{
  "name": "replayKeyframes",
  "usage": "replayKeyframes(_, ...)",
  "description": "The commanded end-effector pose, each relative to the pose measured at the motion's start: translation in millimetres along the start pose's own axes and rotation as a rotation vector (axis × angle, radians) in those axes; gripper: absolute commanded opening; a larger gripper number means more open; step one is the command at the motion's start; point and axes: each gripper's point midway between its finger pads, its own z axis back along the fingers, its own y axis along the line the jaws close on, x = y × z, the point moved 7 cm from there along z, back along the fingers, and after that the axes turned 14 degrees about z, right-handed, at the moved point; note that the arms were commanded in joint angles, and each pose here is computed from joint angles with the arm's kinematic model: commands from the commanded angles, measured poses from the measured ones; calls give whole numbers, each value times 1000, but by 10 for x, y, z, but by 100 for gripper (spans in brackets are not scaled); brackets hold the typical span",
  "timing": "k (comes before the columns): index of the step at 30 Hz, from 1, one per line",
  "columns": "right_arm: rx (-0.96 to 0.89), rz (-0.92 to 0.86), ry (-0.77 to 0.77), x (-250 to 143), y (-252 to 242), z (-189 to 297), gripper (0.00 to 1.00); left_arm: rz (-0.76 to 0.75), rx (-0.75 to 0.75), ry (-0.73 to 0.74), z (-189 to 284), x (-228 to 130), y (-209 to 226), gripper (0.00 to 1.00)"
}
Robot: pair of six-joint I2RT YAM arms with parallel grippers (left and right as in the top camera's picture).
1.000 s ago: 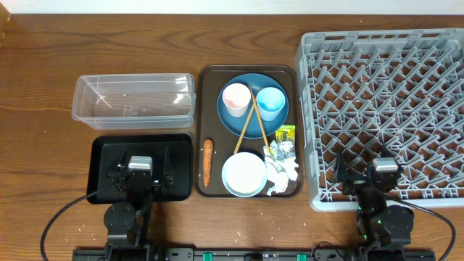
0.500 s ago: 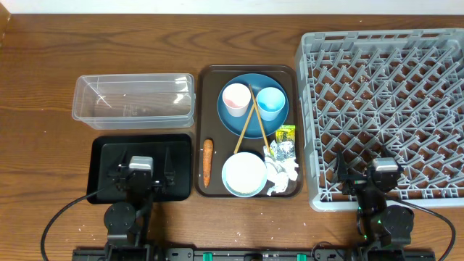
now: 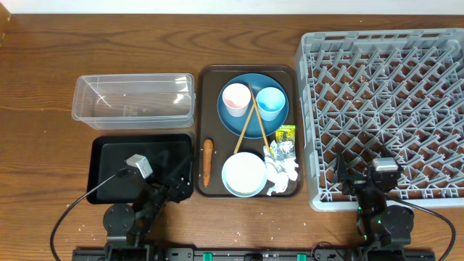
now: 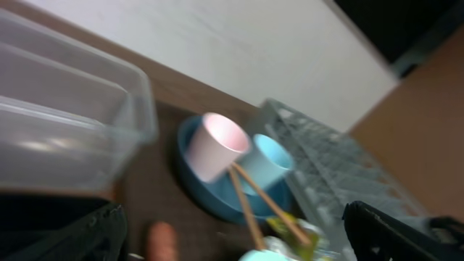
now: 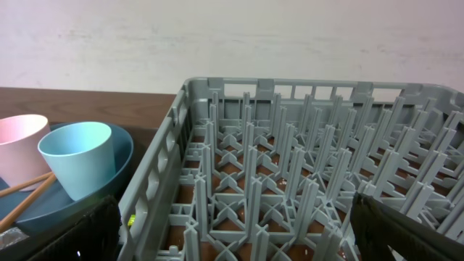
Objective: Sort waste into correct bins and load items into the dishwasher rack
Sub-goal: 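Reach the left gripper to the carrot on the brown tray and grasp it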
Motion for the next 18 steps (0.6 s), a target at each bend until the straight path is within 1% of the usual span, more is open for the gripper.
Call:
replayKeyframes(1,-8,14,7,-15,-12,-1,99,161,-75,122,10,-125,-71,98)
replayKeyframes(3,-8,14,7,-15,-12,-1,99,144,-105,117,37,-64,-184,98)
replayKeyframes(8,-8,14,7,-15,-12,-1,99,68,-162,60,162,221,-604,98)
replayKeyframes(10,-8,14,7,-15,-12,-1,99,63,-127,63,210,340,-756,98)
replayKeyframes(14,-8,14,7,-15,-12,-1,99,63,-59,114,230,557,-1026,98)
replayKeyframes(18,-8,14,7,-15,-12,-1,99,63,42,204,190,869,-1360,98)
